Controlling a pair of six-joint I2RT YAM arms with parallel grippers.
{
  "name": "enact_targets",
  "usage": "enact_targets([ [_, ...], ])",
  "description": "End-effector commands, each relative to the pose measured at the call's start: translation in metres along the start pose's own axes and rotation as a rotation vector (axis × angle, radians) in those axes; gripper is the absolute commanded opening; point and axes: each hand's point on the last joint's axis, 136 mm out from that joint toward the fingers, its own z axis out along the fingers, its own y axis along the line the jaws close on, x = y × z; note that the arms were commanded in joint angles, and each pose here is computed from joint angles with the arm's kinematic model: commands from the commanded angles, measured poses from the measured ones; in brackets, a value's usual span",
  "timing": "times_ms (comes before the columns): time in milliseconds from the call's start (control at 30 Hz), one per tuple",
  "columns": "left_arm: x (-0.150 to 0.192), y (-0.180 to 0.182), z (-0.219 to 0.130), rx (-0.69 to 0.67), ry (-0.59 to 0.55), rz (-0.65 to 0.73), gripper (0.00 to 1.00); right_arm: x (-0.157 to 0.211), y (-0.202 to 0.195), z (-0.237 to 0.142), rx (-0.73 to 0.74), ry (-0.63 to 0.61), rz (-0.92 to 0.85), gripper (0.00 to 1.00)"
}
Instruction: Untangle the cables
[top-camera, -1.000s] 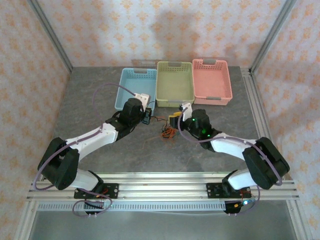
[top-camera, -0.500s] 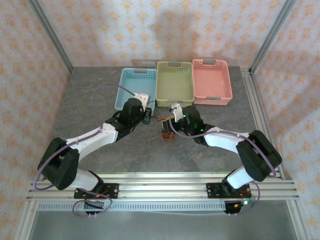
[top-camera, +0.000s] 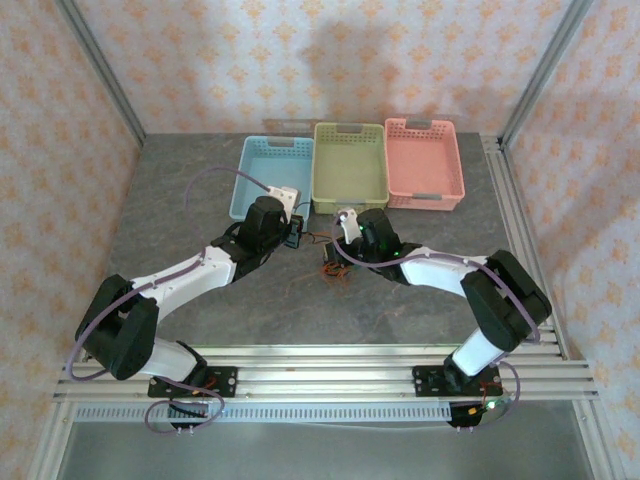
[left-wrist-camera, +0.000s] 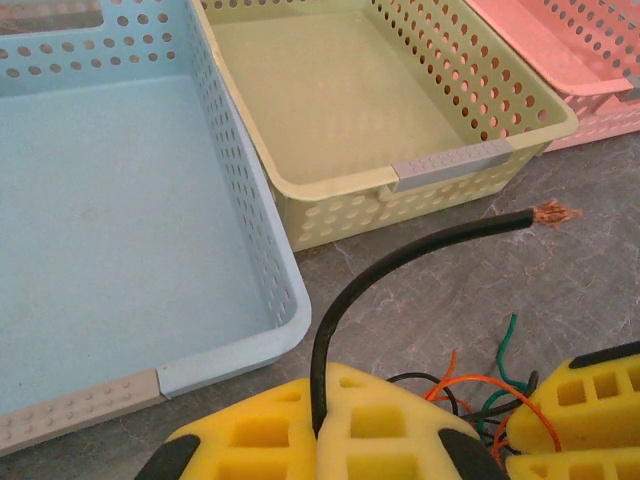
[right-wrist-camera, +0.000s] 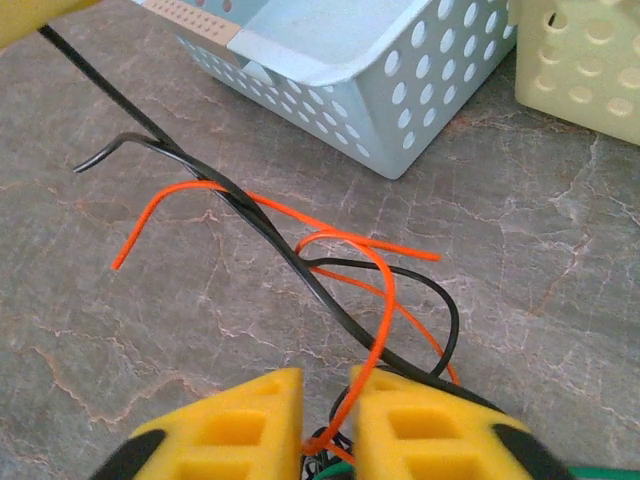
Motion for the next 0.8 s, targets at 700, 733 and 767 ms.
enact_targets([
  [700, -0.016, 0.018, -0.012, -0.090, -0.086, -0.033, 0.00, -0.001, -0.099, -0.042, 0.614, 0.010, 0.031, 0.00],
  [733, -0.017, 0.018, -0.013, -0.090, -0.089, -0.033, 0.00, 0.000, -0.103, -0.045, 0.638, 0.008, 0.039, 0.00],
  [767, -0.017, 0.019, -0.013, -0.092, -0.091, -0.034, 0.00, 0.000, -0.107, -0.047, 0.656, 0.003, 0.048, 0.00],
])
